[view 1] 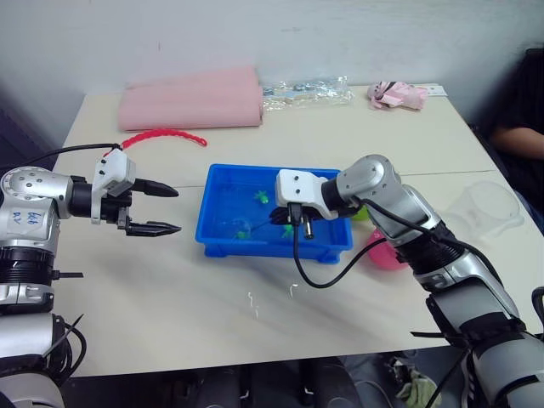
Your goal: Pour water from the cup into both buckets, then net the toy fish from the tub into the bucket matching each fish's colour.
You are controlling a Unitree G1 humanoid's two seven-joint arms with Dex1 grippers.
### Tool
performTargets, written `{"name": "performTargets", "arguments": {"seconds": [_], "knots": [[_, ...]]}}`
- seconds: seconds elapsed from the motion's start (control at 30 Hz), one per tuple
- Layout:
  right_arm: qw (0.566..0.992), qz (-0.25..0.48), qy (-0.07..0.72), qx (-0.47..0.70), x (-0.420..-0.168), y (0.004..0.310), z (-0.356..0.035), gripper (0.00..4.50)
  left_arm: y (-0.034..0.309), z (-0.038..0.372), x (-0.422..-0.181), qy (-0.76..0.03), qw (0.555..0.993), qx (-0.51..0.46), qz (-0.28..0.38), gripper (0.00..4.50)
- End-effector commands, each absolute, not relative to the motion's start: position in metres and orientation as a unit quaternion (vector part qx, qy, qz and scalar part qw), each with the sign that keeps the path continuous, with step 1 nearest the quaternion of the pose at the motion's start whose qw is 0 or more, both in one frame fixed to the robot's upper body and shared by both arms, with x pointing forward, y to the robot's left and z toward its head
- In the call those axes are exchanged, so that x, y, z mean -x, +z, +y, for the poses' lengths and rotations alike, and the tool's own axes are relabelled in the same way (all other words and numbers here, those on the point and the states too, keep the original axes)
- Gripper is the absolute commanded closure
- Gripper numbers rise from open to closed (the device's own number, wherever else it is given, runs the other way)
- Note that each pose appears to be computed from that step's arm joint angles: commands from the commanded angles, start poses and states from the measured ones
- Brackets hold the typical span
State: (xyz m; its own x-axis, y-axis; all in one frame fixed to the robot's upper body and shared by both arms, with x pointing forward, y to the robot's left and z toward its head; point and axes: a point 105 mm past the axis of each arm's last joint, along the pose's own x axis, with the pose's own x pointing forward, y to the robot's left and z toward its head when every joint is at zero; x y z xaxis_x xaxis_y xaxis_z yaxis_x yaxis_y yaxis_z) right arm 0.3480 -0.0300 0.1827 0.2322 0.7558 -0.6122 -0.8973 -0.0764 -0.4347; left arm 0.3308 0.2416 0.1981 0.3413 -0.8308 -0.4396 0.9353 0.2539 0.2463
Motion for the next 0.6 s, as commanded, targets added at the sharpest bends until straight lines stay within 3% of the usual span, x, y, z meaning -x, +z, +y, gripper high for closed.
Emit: {"name": "performTargets", "arguments": {"seconds": [0.03, 0.23, 0.6], "knots": [[0.669, 0.078, 0.593, 0.44, -0.351, 0.195, -0.038, 4.5, 0.211, 0.245, -0.328, -0.556, 0.787, -0.248, 0.096, 0.04], [0.662, 0.082, 0.583, 0.464, -0.354, 0.194, -0.042, 4.5, 0.211, 0.244, -0.328, -0.556, 0.788, -0.247, 0.098, 0.04], [0.679, 0.01, 0.564, 0.47, -0.364, 0.206, -0.048, 4.5, 0.205, 0.244, -0.324, -0.556, 0.789, -0.24, 0.099, 0.04]]}}
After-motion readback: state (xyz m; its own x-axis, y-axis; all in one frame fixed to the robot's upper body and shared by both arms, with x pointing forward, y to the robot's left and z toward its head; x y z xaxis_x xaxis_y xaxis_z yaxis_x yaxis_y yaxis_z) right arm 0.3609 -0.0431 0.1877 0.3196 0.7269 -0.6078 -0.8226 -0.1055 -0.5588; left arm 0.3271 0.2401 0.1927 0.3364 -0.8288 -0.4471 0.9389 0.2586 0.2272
